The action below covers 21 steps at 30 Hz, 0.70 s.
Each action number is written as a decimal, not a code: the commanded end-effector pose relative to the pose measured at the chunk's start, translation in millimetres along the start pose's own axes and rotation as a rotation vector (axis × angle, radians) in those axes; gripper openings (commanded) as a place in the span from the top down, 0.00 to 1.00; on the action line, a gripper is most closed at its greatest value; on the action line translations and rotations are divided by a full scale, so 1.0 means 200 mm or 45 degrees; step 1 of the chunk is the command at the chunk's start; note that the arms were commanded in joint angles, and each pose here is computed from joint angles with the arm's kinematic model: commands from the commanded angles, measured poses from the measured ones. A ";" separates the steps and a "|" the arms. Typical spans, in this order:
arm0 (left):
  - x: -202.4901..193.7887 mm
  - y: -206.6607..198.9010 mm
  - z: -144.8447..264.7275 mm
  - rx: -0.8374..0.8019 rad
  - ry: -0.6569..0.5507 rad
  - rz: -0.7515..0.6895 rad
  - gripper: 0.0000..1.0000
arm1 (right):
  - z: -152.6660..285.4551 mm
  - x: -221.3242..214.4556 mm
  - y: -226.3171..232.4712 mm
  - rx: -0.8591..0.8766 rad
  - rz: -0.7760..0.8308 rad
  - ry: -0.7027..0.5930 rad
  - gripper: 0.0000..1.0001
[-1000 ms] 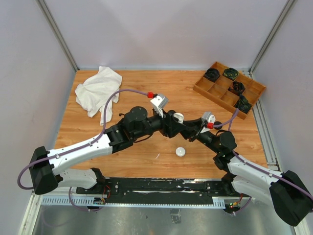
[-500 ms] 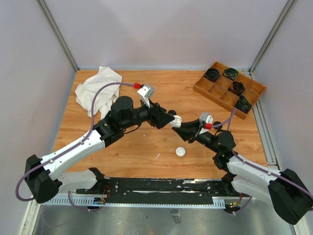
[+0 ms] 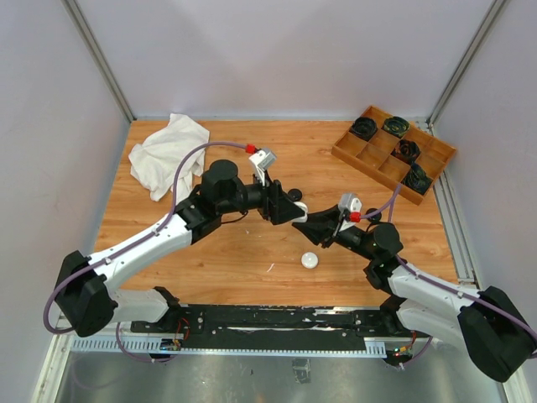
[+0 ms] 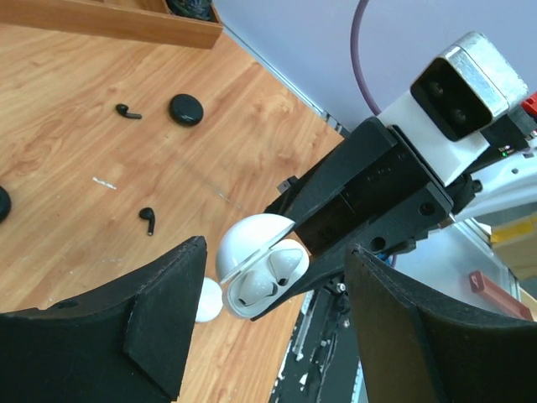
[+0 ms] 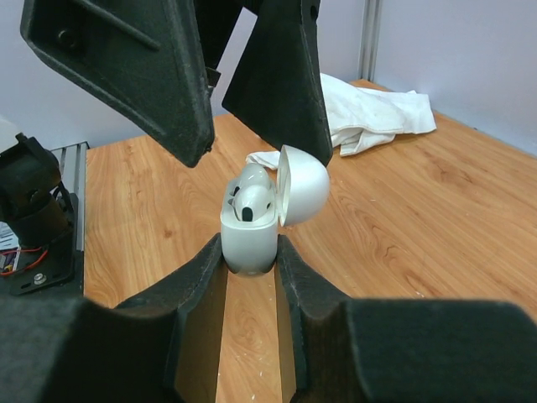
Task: Insert the wireless bluetooth earbuds into the charging case
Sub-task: Close the charging case.
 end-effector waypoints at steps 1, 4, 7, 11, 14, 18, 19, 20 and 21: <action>0.01 -0.02 0.00 -0.097 -0.030 -0.003 0.28 | -0.03 0.10 0.00 0.042 0.038 -0.074 0.94; 0.00 -0.03 -0.01 -0.148 -0.028 0.000 0.30 | -0.04 0.09 0.00 0.036 0.032 -0.069 0.94; 0.01 -0.04 0.00 -0.179 -0.045 -0.011 0.34 | -0.04 0.08 -0.01 0.026 0.019 -0.057 0.94; 0.03 -0.06 0.03 -0.194 -0.091 -0.043 0.36 | -0.04 0.06 -0.02 0.022 0.006 -0.042 0.94; 0.04 -0.06 0.06 -0.173 -0.118 -0.062 0.37 | -0.04 0.05 -0.02 0.022 -0.004 -0.027 0.94; 0.04 -0.05 0.08 -0.152 -0.140 -0.076 0.37 | -0.05 0.05 -0.02 0.033 -0.020 -0.006 0.94; 0.04 -0.05 0.08 -0.153 -0.144 -0.078 0.37 | -0.05 0.04 -0.02 0.035 -0.024 -0.002 0.95; 0.04 -0.05 0.08 -0.156 -0.145 -0.077 0.37 | -0.05 0.04 -0.02 0.038 -0.028 0.003 0.94; 0.04 -0.05 0.08 -0.151 -0.148 -0.075 0.37 | -0.05 0.04 -0.02 0.040 -0.035 0.013 0.94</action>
Point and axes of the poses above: each gripper's point midway between its finger pads, its own z axis back along the fingers, its own y axis along the line the jaws close on, x = y × z, the point moved 9 cm from there along z, back along the fingers, and after that the axes turned 15 degrees about -z, right-handed, at the moved point
